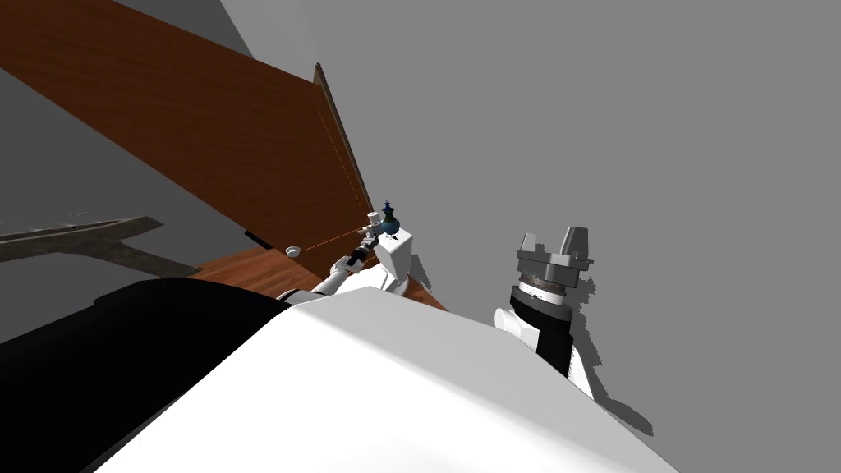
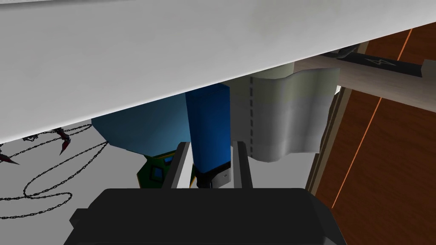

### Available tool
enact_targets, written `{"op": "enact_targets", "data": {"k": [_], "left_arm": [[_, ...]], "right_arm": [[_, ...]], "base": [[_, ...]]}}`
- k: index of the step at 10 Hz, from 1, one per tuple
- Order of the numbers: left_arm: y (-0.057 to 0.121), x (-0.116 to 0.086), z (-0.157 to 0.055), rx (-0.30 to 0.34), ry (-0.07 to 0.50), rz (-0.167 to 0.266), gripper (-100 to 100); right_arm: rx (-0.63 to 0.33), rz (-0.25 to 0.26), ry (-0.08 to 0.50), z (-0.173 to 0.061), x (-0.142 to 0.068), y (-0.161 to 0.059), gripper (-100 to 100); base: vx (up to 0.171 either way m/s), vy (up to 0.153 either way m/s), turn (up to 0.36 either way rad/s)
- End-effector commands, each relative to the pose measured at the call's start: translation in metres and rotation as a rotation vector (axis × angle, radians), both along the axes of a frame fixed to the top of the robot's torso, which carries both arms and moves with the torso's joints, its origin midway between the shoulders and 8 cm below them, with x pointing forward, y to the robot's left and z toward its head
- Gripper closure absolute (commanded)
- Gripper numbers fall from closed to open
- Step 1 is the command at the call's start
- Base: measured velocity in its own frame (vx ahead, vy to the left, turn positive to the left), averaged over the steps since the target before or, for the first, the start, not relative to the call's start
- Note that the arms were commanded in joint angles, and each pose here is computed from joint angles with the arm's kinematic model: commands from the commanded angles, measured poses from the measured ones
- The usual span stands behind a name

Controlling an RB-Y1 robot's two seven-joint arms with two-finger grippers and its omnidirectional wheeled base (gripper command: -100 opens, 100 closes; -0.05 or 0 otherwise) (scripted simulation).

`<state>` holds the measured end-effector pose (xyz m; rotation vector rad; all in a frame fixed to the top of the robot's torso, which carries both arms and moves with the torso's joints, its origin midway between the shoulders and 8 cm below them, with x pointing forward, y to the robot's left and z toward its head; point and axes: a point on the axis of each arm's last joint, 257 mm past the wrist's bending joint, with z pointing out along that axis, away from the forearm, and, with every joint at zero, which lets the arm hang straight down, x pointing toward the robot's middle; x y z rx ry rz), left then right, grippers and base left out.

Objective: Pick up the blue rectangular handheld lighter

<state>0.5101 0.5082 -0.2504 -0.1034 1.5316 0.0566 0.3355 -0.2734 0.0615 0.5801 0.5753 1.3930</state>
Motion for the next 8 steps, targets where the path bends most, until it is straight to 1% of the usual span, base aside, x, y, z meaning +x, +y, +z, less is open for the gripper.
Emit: {"op": "enact_targets", "data": {"k": [1, 2, 3, 4, 6, 7, 8], "left_arm": [[-0.01, -0.001, -0.004, -0.002, 0.012, -0.007, 100], [-0.019, 0.004, 0.012, 0.003, -0.02, -0.027, 100], [-0.02, 0.004, 0.012, 0.003, -0.021, -0.028, 100], [-0.031, -0.003, -0.007, -0.008, 0.019, -0.023, 100], [-0.042, 0.004, 0.014, -0.002, -0.022, -0.048, 100], [-0.043, 0.004, 0.015, -0.001, -0.025, -0.05, 100], [-0.055, -0.003, -0.002, -0.013, 0.01, -0.047, 100]], "right_arm": [[0.0, 0.0, 0.0, 0.0, 0.0, 0.0, 0], [0.0, 0.0, 0.0, 0.0, 0.0, 0.0, 0], [0.0, 0.0, 0.0, 0.0, 0.0, 0.0, 0], [0.0, 0.0, 0.0, 0.0, 0.0, 0.0, 0], [0.0, 0.0, 0.0, 0.0, 0.0, 0.0, 0], [0.0, 0.0, 0.0, 0.0, 0.0, 0.0, 0], [0.0, 0.0, 0.0, 0.0, 0.0, 0.0, 0]], "base": [[0.04, 0.035, 0.08], [0.01, 0.011, 0.016], [0.001, -0.001, -0.02], [0.028, 0.03, 0.162], [0.024, 0.021, 0.059], [0.006, 0.008, -0.024], [0.038, 0.038, 0.154]]}}
